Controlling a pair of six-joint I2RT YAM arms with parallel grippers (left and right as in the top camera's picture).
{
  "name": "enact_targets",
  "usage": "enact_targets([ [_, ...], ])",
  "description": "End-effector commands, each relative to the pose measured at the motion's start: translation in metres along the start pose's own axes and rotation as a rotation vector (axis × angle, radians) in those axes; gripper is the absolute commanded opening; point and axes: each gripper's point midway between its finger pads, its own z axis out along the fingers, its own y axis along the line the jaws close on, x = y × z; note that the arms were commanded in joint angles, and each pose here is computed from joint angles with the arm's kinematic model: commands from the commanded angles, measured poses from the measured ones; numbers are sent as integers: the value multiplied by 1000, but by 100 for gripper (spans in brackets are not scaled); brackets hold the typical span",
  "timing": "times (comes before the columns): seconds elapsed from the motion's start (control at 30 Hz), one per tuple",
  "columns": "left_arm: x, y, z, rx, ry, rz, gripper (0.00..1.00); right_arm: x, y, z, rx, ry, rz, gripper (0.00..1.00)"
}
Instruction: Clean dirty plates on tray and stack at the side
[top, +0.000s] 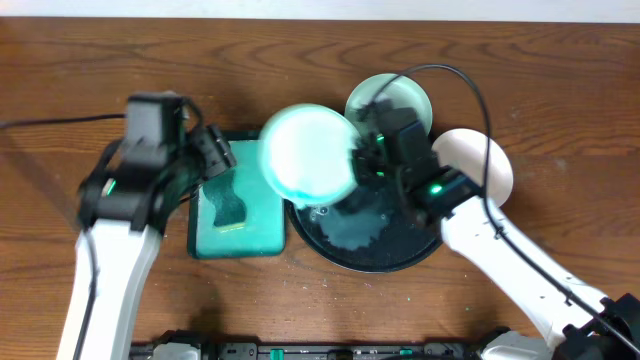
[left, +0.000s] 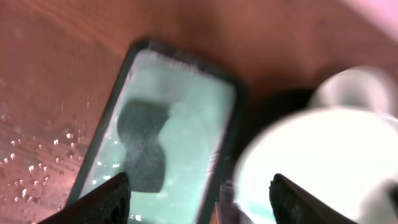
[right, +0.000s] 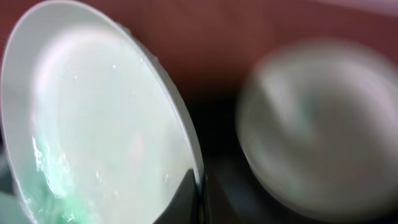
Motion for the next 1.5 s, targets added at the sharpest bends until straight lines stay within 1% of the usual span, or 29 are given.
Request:
enact_targets([
  [0.0,-14,-8,-53,83,-151,9,75,-31,48,-2,-36,-152,-185,1],
  [0.03,-14,-9,-66,105,-186,11,76,-37,61,2,-38,-197,-231,1],
  [0.1,-14,-10,-89,141,-245,14,76,-40,75,18,19,-254,-309,1],
  [0.2,-13,-9,-105,161,-290,15,77,-39,93,28,43,-298,-423,1],
  [0.33,-12,-9,-107,163,-294,15,77,-51,112,16,91,-377,-523,1],
  [0.57,-12,-8,-106,160,-290,15,77,-69,135,-18,304,-494,-704,1],
  [0.7,-12,-8,-106,160,-290,15,77,-79,145,-34,347,-558,-698,1],
  [0.87,-12,-8,-106,160,-289,15,78,-86,151,-42,358,-598,-718,1],
  [1.47,-12,-8,-106,160,-289,15,78,-89,148,-45,380,-604,-713,1],
])
